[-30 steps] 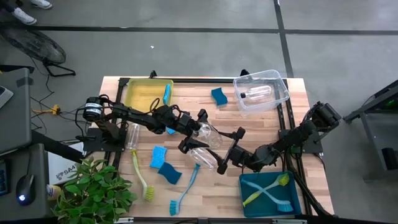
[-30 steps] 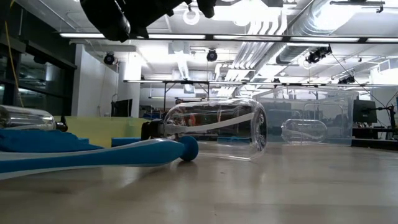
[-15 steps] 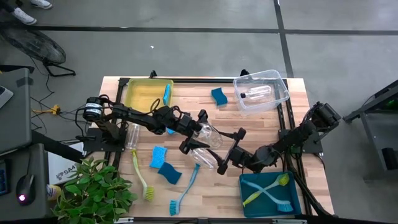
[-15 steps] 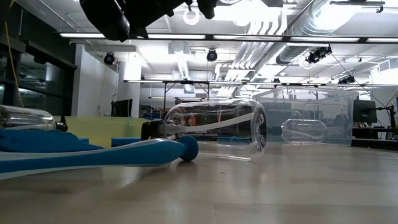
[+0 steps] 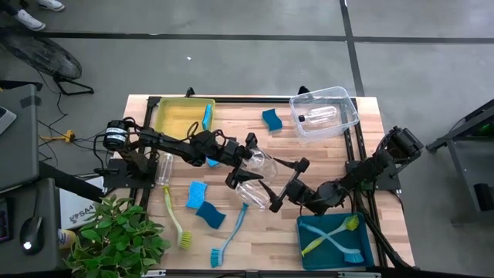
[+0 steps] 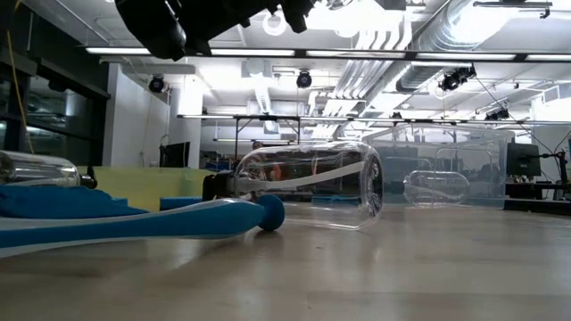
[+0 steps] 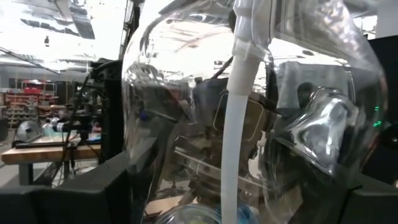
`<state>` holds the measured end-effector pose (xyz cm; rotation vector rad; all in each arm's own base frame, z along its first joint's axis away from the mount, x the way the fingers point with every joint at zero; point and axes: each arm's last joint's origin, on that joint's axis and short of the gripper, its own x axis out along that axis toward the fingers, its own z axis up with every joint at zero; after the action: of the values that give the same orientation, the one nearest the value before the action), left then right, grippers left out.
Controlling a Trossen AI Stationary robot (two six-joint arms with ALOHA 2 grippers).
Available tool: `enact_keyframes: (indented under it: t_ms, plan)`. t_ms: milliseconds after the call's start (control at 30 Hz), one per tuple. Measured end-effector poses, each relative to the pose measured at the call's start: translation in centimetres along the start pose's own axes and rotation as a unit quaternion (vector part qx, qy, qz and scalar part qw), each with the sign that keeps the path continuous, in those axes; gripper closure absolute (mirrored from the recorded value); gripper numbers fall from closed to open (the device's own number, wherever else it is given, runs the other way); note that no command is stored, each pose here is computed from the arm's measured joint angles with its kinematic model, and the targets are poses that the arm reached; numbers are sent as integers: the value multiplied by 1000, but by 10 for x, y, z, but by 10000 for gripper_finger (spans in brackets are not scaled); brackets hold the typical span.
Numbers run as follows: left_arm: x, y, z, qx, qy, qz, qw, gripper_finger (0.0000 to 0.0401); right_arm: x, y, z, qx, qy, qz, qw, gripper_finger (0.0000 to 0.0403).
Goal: Pick & Place Kitchen Sink Supplies
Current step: Put the transparent soap dispenser into the transparent bin
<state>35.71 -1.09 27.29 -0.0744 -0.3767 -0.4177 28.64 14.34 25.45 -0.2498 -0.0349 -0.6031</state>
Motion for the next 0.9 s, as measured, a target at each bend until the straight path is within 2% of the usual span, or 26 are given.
enact_keyframes:
  t_ms: [267,500,667,900]
  plan:
    - [0,0,-1,6,2,5,1000,100,-3,2,0,2,1,3,1000,4]
    - [0,2,-3,17,12,27,999,100,-13,4,0,-9,28,-36,999,4]
    - [0,3,-6,19,24,43,999,100,-25,8,1,-6,35,-39,999,3]
    - [-2,7,-19,25,90,101,991,100,-41,12,6,-6,33,-24,999,6]
